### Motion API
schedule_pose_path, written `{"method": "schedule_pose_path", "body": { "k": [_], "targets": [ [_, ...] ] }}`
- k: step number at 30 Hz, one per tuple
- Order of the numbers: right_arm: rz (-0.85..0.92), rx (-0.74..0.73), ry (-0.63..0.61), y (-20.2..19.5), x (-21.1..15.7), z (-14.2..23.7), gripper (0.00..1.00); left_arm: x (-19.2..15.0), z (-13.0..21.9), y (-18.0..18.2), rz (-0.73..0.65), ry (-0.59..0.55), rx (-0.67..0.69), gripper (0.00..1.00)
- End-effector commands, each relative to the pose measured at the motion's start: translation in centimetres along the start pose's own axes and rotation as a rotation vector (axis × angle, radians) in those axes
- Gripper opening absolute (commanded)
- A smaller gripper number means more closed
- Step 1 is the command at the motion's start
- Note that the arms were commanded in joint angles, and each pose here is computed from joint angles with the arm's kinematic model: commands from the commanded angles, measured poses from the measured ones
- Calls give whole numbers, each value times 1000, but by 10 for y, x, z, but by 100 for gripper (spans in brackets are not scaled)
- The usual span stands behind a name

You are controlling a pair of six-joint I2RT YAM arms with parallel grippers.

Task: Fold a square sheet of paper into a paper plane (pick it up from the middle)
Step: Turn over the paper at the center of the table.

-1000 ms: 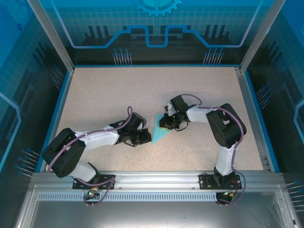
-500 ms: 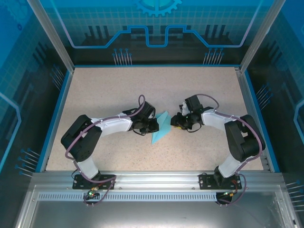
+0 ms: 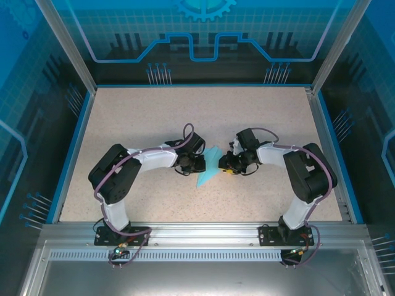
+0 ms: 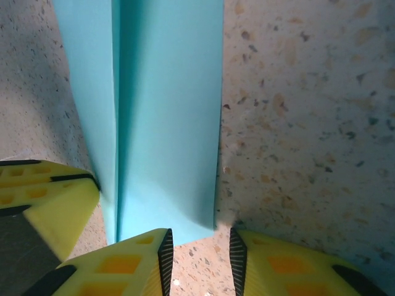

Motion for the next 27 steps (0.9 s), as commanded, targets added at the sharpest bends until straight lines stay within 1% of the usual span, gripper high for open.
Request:
{"method": "schedule_pose_path", "body": {
  "k": [1,3,10,13,19,22,25,27],
  "targets": [
    [-7,48,19,8,1,-8,31,1,-3,4,-17,21,28,15],
    [-11,71,23,10,1,-8,29,0,-4,4,-17,23,28,15],
    [-32,121,27,16,4,-13,30,-3,-7,6,-14,38,32,15],
    [-28,143,20,19,5,-12,31,-3,-5,7,-13,35,38,15],
    [-21,126,3,15,3,-6,34,0,-2,8,-3,28,41,15],
    [-33,94,-3,9,0,-5,36,0,-3,11,14,32,43,15],
    [-40,121,15,10,-6,-5,38,-2,-4,14,22,40,41,15],
    [-38,164,33,16,-9,-6,38,-3,-6,16,35,44,36,15]
  ]
}}
Point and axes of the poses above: each hand's point on the last joint's axis, 136 mm out from that joint toward the fingers, its own z axis back along the fingers, its own y axis along the line the jaws close on, x = y × z, the point moved 4 cm from there along z, back along the fingers, and after that the axes turned 7 degrees about -z, right-handed, at the moved point
